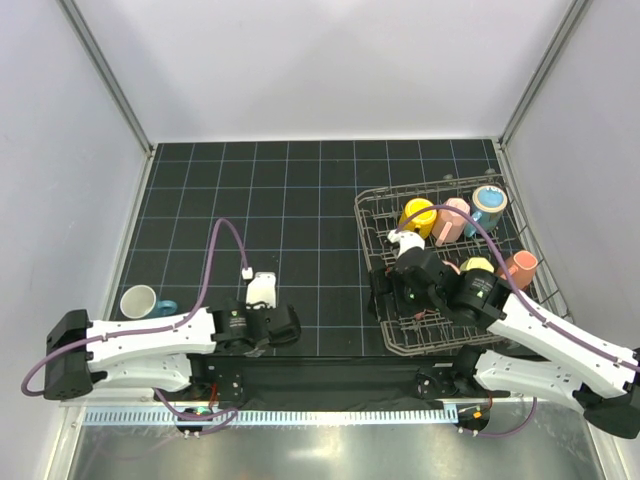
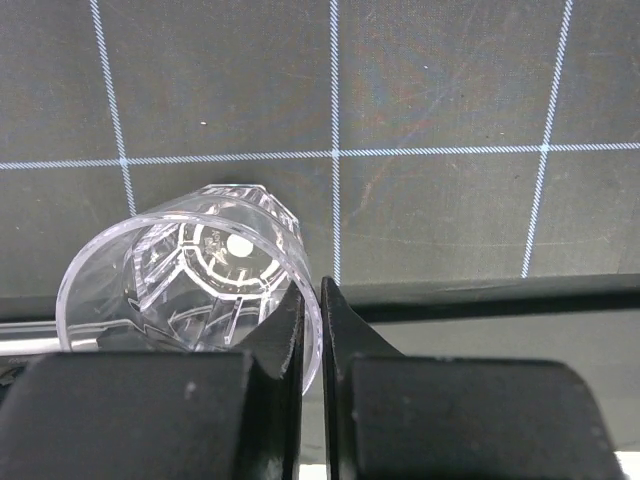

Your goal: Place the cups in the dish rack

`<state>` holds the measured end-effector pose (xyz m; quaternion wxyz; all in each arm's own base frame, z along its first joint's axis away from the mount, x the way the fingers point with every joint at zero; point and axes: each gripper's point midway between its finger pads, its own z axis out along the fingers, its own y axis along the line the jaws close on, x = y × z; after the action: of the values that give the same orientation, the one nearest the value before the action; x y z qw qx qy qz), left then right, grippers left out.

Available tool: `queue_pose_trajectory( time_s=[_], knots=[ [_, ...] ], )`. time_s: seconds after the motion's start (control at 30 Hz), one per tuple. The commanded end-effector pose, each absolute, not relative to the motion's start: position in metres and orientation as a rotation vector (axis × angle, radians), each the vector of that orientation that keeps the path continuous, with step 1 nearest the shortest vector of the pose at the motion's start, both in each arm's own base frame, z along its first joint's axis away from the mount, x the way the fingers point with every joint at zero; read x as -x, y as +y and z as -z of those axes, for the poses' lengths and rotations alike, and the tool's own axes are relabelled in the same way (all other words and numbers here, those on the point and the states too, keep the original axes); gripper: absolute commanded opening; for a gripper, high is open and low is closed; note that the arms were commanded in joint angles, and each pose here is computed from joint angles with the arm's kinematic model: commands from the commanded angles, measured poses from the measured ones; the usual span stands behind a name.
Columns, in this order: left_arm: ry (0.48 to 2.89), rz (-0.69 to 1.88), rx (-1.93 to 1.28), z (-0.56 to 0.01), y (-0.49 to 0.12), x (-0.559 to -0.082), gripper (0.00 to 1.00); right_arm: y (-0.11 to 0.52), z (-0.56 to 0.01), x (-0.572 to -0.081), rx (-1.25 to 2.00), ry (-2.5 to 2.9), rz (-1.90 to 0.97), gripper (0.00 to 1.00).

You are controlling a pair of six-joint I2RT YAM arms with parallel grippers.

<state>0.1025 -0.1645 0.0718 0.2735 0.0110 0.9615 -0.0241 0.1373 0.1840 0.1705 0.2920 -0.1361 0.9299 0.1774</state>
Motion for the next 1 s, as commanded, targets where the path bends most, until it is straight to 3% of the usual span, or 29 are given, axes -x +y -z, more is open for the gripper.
queue_pose_trajectory(
  time_s=[0.0,0.23,0.47,0.53,0.97],
  knots=[
    [2.541,0.178,0.005,-0.087,-0.176,-0.108,0.00,0.192,-0.185,-0.143,0.345,2.436,-0.506,0.91],
    [2.262,0.624,0.017,-0.194,-0.205,-0.128,0.00,0.199,-0.195,-0.140,0.452,2.388,-0.567,0.91],
    [1.810,1.160,0.028,-0.328,-0.212,-0.124,0.00,0.230,-0.246,-0.110,0.658,2.164,-0.951,0.92],
    [1.681,1.293,0.034,-0.360,-0.209,-0.117,0.00,0.239,-0.264,-0.100,0.711,2.077,-1.061,0.97],
    [1.255,1.783,-0.288,-0.446,-0.245,-0.050,0.00,0.278,-0.362,-0.073,0.858,1.669,-1.440,1.00]
  ],
)
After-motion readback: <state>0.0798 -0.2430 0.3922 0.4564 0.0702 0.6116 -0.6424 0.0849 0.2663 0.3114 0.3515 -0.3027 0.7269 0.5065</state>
